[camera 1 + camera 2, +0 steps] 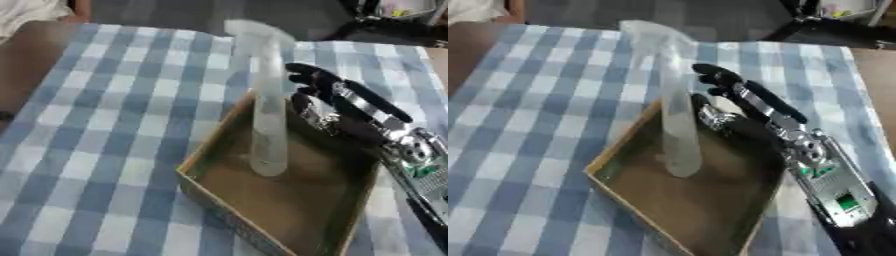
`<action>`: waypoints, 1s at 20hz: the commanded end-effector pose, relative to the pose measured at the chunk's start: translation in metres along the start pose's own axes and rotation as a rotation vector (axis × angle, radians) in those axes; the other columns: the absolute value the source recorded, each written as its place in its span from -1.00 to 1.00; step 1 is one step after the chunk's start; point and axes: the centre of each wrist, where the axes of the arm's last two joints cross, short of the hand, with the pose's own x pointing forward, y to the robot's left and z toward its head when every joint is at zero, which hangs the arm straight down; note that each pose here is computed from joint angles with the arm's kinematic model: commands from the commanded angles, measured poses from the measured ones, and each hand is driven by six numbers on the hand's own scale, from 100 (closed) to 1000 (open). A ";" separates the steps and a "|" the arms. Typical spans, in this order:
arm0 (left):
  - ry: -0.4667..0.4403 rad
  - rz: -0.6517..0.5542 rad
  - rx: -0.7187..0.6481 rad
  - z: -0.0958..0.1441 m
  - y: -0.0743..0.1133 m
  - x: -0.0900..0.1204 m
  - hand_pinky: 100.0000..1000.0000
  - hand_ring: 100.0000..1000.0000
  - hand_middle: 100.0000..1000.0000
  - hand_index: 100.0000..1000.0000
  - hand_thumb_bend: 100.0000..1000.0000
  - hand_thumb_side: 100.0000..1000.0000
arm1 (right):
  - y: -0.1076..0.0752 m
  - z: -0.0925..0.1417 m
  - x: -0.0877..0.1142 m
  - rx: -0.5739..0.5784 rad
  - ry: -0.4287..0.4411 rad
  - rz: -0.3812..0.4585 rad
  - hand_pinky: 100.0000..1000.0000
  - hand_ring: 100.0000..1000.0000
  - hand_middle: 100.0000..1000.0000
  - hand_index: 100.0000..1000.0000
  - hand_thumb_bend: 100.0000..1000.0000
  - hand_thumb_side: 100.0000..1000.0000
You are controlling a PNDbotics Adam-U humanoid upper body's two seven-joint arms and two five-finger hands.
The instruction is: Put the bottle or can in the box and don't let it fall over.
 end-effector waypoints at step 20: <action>-0.014 -0.024 0.013 0.001 0.005 0.005 1.00 0.19 0.66 0.83 -1.00 0.40 | -0.040 0.048 0.020 -0.163 0.046 -0.017 0.69 1.00 1.00 1.00 -1.00 0.40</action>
